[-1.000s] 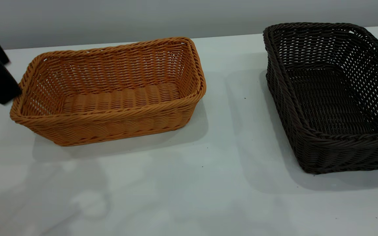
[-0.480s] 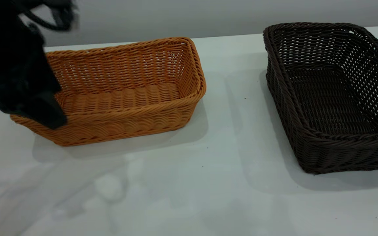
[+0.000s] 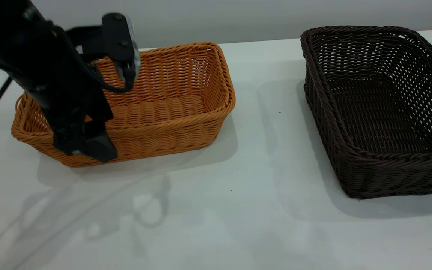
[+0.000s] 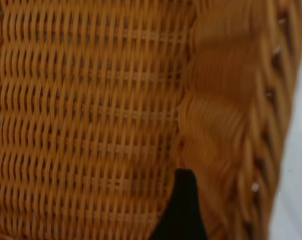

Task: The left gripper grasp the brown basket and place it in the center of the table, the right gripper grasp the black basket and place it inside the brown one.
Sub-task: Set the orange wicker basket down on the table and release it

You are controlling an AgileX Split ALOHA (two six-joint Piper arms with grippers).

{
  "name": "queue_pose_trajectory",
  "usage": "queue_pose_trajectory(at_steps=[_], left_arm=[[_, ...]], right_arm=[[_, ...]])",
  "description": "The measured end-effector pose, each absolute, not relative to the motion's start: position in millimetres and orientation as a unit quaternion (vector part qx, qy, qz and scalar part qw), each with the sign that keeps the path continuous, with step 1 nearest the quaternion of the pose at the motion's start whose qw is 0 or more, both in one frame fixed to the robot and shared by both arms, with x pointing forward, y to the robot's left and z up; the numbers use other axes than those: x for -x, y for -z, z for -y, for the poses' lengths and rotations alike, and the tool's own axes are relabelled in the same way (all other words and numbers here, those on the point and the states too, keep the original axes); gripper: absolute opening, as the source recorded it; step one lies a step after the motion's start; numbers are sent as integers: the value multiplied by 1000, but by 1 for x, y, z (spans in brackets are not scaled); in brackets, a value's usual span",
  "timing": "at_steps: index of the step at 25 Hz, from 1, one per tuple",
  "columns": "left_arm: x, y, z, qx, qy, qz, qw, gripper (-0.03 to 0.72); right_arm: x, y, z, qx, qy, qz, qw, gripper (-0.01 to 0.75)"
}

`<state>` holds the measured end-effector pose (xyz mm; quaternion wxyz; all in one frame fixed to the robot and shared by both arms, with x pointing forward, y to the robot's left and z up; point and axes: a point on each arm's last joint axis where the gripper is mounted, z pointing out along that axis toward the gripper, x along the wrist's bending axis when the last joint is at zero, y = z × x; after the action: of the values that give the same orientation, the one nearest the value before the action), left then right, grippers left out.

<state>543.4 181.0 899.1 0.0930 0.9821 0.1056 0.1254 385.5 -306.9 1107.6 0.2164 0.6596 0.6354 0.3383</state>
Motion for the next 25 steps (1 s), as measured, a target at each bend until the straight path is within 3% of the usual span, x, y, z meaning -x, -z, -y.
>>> queue_pose_trajectory(at_steps=[7,10,14,25], left_arm=[[-549,-867,-180,-984,-119,-102,81,470],[-549,-865,-180,-984,-120,-105,82,356],[-550,-866,-180,-984,-123,-98,81,110],[-535,-867,-151,-990,-116,12,79,99]], right_arm=[[-386,-1108,306,-660,-343,-634,212,411],[-385,-1108,306,-660,-343,-634,211,411],[-385,-1108,306,-660,-343,-634,210,411],[-386,-1108,306,-660,-344,-633,211,411]])
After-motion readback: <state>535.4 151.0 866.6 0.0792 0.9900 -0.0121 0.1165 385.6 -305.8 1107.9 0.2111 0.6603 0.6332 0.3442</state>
